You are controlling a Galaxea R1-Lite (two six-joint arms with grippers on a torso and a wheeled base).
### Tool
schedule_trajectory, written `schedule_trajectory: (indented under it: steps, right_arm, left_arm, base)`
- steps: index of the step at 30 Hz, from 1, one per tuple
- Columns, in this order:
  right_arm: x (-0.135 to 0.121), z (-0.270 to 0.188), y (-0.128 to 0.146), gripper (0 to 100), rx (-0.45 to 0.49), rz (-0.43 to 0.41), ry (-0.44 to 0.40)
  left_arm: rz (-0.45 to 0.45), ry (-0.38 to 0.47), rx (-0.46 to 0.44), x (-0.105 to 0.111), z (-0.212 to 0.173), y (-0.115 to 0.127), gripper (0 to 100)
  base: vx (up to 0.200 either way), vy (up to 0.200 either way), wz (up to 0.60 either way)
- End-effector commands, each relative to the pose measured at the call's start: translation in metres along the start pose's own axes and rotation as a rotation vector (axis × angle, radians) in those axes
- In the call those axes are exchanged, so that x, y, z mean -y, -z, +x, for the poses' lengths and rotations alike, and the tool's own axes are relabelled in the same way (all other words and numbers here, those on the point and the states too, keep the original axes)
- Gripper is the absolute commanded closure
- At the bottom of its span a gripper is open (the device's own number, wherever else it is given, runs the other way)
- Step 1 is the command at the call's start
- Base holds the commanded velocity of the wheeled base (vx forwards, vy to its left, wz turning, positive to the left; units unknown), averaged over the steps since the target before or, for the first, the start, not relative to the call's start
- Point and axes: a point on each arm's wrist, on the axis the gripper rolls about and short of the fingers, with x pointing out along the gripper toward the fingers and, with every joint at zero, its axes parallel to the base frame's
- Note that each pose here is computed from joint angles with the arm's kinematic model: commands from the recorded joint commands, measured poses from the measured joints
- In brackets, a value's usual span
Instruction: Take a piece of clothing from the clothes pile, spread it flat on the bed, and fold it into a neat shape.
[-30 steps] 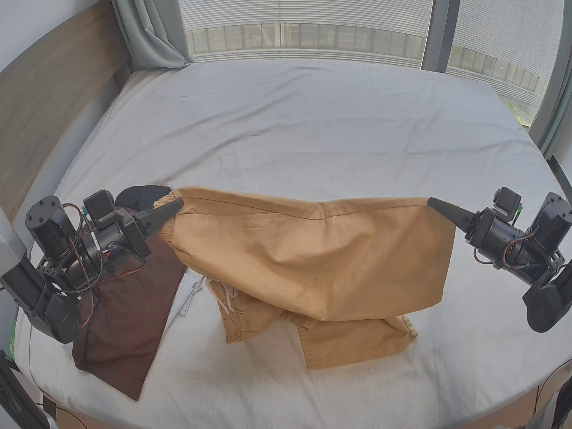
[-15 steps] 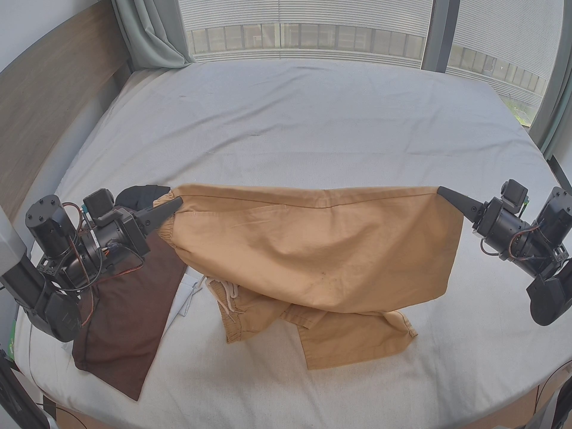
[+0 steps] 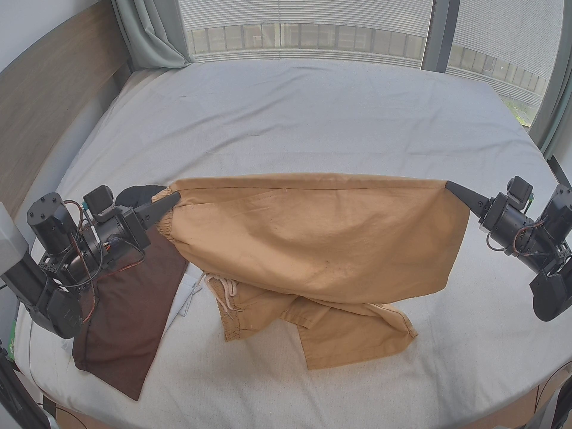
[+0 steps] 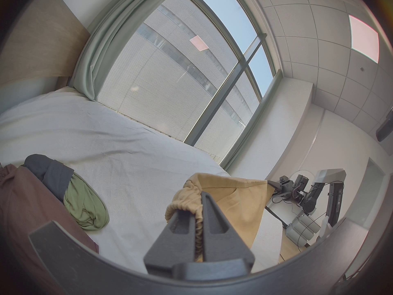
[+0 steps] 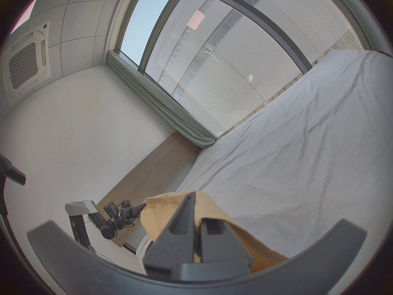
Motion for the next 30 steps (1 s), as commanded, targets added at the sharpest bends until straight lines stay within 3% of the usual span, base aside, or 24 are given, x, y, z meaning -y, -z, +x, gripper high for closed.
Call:
schedule_trajectory:
  steps: [1,20,30]
  right_arm:
    - [0.001,0.0,0.0,100,-0.001,0.001,0.003]
    - [0.0,0.002,0.003,100,-0.011,0.001,-0.007]
    - [0.017,0.018,0.004,100,-0.012,0.006,-0.004]
  left_arm:
    - [-0.004,-0.004,0.001,-0.003,0.002,0.001,100]
    - [0.003,-0.027,0.022,-0.008,0.005,-0.002,100]
    - [-0.097,-0.085,0.09,-0.02,0.026,-0.002,100]
  base:
    - [0.0,0.0,0.0]
    - [0.0,0.0,0.0]
    - [0.0,0.0,0.0]
